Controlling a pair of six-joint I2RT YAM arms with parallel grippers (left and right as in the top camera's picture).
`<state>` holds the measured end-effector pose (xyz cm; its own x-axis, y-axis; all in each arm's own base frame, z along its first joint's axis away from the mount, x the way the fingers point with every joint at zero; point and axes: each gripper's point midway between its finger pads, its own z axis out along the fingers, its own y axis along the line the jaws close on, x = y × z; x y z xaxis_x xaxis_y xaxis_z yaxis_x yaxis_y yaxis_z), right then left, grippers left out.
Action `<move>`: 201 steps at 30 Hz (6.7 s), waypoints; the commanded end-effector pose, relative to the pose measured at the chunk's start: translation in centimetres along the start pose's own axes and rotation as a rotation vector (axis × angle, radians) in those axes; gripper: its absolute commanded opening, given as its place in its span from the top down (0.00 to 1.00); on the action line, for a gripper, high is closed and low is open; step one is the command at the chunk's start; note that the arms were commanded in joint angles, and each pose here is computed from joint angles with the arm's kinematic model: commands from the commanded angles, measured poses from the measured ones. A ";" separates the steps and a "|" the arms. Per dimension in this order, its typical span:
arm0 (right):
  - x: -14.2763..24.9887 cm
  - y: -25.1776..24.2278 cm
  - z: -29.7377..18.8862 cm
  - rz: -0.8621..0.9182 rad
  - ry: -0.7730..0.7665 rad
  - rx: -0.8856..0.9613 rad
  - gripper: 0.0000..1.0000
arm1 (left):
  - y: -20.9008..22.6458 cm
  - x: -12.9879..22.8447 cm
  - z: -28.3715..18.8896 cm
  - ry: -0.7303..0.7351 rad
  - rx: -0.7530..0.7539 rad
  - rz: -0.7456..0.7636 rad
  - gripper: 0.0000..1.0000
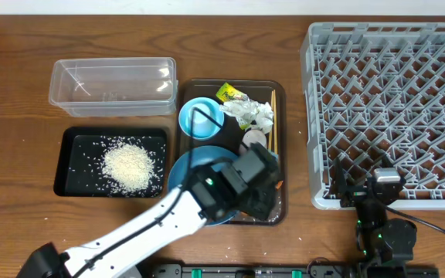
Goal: Sort waste into correct bins and load items into the dishwasher rack
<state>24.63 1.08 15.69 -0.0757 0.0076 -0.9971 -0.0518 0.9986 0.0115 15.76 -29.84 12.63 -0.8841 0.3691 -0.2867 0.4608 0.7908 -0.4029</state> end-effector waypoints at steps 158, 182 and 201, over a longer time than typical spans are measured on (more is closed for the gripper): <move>0.1 -0.2 0.0 -0.014 0.003 0.008 0.01 | 38.0 4.6 -7.8 -0.047 -0.572 -1.203 0.75; 0.1 -0.2 0.0 -0.014 0.003 0.008 0.01 | 35.7 3.0 -13.1 -0.178 -0.587 -1.172 0.75; 0.1 -0.2 0.0 -0.014 0.003 0.008 0.01 | 19.2 -3.2 -16.3 -0.359 0.034 -0.679 0.20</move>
<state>24.63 1.08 15.70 -0.0754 0.0076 -0.9971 -0.0518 0.9986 0.0115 26.76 -4.27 18.71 -0.8169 -0.5422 -0.1970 -0.3601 0.7461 -0.5600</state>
